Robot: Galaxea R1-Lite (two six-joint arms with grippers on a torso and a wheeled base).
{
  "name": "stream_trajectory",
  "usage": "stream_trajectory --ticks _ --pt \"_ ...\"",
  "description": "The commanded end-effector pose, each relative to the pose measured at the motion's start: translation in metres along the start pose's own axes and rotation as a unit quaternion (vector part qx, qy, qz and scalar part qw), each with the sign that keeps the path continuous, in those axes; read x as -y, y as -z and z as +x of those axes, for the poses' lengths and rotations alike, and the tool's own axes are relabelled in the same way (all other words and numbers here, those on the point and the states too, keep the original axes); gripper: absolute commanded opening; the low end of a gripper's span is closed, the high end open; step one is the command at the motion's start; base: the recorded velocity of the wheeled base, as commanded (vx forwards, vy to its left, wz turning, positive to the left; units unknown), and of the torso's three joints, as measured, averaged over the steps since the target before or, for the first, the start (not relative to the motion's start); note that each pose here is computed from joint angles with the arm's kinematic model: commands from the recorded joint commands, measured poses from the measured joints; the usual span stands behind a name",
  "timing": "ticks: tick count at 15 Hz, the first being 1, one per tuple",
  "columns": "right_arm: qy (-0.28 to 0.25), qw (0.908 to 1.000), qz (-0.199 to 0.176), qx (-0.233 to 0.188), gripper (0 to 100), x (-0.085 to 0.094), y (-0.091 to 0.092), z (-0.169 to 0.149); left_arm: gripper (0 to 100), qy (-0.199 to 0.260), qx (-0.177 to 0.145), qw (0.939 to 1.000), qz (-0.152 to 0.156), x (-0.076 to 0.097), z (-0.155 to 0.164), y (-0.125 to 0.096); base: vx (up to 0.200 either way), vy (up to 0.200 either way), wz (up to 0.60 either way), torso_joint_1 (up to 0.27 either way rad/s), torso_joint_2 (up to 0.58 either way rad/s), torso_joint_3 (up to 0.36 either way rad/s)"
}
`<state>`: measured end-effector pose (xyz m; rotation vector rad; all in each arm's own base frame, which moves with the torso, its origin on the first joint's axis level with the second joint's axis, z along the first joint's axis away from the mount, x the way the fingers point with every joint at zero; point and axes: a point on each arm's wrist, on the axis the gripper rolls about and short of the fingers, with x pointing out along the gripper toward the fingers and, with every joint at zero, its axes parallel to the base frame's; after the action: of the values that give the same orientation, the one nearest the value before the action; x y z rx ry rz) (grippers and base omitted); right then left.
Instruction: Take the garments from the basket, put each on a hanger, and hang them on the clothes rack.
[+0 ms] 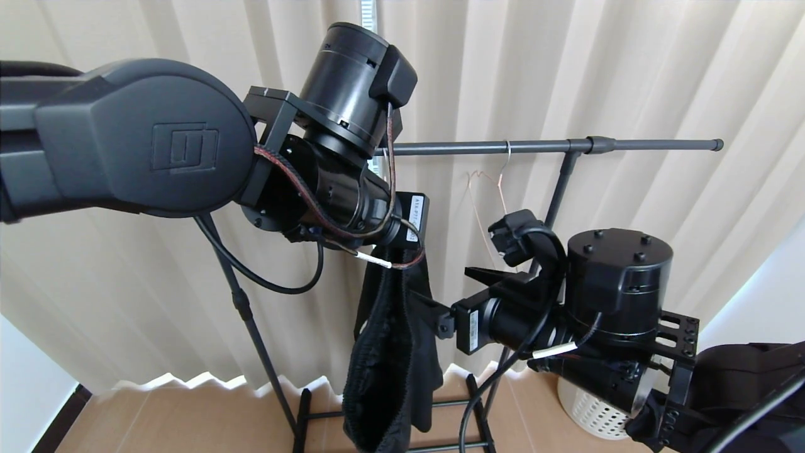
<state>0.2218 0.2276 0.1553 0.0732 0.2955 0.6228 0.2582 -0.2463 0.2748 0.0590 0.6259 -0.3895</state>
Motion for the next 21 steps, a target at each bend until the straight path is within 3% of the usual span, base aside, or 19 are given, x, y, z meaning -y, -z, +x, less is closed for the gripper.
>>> stream_trajectory --ticks 1,9,15,19,21 --pt "0.001 0.9998 -0.003 -0.019 100 -0.002 0.011 0.009 0 0.000 -0.003 1.0000 0.002 0.002 0.000 0.002 0.000 0.000 0.00 0.000 0.00 0.000" --pt "-0.024 0.9984 0.009 0.050 100 -0.001 -0.014 -0.022 0 -0.037 -0.001 0.9993 -0.003 -0.006 0.011 0.001 0.000 0.000 0.00 0.000 0.00 0.000" --pt "-0.011 0.9999 -0.002 -0.006 100 0.000 0.023 0.012 0 -0.034 0.004 0.9994 -0.002 -0.003 0.010 0.000 0.000 0.000 0.00 0.000 0.00 0.000" --pt "0.010 0.9993 -0.014 -0.034 100 0.002 0.039 0.023 0 -0.035 0.004 0.9994 -0.004 -0.004 0.009 0.000 0.000 0.000 0.00 0.000 0.00 0.000" --pt "0.019 0.9982 -0.038 -0.042 100 0.006 0.043 0.022 0 -0.037 0.003 0.9993 -0.003 -0.005 0.009 0.000 0.000 0.000 0.00 0.000 0.00 0.000"
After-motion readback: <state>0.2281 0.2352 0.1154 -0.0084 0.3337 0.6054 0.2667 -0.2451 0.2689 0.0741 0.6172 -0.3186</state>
